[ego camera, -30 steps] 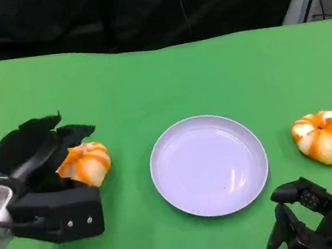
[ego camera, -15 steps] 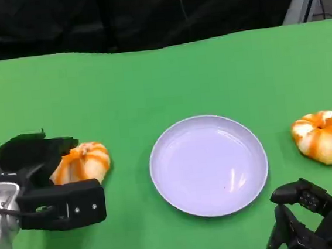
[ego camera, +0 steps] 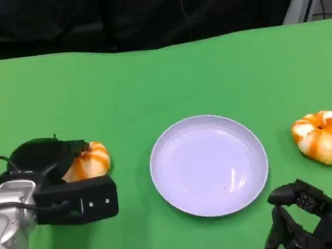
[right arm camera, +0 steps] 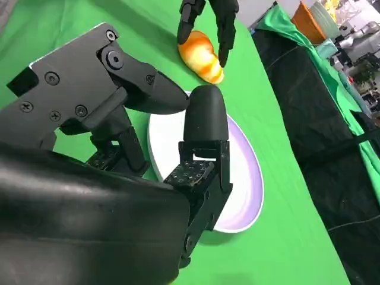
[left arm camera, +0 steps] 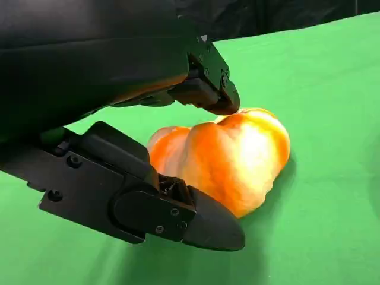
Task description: Grasp the bread from the table and place it into the plate.
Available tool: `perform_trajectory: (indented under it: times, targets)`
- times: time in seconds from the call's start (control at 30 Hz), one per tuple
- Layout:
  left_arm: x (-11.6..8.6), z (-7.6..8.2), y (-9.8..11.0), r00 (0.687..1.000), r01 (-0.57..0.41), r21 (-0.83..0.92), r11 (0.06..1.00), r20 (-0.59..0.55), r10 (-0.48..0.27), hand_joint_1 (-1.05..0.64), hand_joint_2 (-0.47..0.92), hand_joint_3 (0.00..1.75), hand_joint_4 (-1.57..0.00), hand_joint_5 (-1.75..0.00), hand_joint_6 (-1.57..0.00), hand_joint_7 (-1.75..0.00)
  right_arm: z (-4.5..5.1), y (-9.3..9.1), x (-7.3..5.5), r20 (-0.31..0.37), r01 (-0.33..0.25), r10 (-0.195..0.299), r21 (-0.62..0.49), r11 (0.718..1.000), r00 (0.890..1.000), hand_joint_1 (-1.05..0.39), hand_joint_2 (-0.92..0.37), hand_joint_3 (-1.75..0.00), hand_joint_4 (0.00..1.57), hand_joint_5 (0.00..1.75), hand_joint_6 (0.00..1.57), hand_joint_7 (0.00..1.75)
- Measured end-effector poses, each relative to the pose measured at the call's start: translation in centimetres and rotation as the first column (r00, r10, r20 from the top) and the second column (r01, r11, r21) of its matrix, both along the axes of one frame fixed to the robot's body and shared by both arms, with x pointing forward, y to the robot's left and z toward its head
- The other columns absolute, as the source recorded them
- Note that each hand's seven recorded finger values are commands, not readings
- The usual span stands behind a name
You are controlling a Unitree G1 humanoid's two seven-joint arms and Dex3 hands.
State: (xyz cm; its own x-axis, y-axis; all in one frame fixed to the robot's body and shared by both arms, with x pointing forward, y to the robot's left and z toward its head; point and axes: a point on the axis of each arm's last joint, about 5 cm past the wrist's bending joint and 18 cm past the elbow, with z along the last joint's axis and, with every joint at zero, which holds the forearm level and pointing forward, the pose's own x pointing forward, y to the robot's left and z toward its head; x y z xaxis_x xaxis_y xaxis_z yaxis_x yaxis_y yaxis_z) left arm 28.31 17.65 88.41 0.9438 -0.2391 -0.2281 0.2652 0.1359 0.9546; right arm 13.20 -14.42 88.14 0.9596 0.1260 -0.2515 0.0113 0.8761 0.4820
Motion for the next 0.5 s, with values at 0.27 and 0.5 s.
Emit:
perform_trajectory:
  times: [0.27,0.5]
  targets:
    - [-0.08,-0.34,-0.84,1.000,0.005,0.005,1.000,-0.015,-0.004,-1.00,0.92,0.20,-0.27,-0.01,-0.42,0.00,0.07,0.04,0.01,0.001,0.002,-0.002,-0.001,1.000,1.000,-0.17,-0.53,-1.10,0.94,1.56,0.83,1.38]
    - [0.10,-0.54,-0.95,0.999,-0.011,-0.024,1.000,-0.038,0.011,-0.96,0.92,0.23,-0.31,-0.03,-0.41,0.00,0.06,0.04,-0.01,0.001,0.002,-0.002,0.001,1.000,1.000,-0.18,-0.52,-1.10,0.93,1.57,0.83,1.38]
